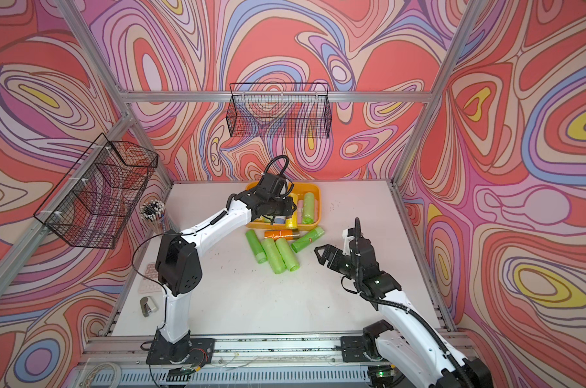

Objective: Put the roll of trash bags into the storage box
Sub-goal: Place the roll of trash bags in the storage box.

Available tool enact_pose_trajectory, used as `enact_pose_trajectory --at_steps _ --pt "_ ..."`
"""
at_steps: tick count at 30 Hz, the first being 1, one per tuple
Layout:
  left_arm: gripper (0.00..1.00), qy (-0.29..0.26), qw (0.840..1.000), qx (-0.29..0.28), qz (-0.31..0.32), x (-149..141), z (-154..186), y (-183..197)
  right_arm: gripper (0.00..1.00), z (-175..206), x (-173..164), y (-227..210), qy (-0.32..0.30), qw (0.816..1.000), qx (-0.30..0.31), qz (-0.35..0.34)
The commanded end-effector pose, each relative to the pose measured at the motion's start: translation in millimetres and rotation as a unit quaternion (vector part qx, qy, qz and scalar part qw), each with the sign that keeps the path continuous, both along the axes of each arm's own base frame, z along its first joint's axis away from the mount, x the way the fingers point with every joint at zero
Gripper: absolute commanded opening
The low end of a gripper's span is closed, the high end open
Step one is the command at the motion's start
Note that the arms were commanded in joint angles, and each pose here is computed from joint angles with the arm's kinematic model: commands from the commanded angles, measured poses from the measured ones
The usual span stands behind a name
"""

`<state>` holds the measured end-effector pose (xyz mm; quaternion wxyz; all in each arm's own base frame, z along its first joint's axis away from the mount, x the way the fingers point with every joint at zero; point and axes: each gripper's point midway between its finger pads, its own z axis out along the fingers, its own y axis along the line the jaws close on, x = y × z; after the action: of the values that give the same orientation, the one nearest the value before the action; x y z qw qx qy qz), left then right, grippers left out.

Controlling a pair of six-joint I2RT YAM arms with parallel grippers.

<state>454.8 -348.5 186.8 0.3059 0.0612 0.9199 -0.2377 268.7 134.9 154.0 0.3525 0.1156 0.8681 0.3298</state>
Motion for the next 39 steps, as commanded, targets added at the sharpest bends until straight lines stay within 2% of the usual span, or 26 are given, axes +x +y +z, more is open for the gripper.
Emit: enact_pose_trajectory --at_steps 1,11,22,35,38,39 --pt "0.13 -0.008 1.0 0.021 0.003 12 -1 5 0.97 7 1 -5 -0.015 1.0 -0.007 -0.01" --pt "0.13 -0.008 0.999 0.031 -0.009 37 -17 -7 0.97 3 1 -7 -0.01 1.0 -0.018 -0.012" --pt "0.15 -0.016 0.997 0.068 -0.026 61 -37 -11 0.97 -6 3 -8 0.0 0.999 -0.029 -0.013" --pt "0.21 -0.005 0.998 0.061 -0.029 76 -67 -13 0.97 -15 8 -8 0.011 0.999 -0.037 -0.014" --pt "0.27 -0.008 0.998 0.057 -0.029 78 -67 -15 0.97 -18 10 -7 0.014 0.999 -0.036 -0.014" --pt "0.39 -0.008 0.998 0.057 -0.028 78 -67 -15 0.97 -19 10 -6 0.016 0.999 -0.035 -0.013"
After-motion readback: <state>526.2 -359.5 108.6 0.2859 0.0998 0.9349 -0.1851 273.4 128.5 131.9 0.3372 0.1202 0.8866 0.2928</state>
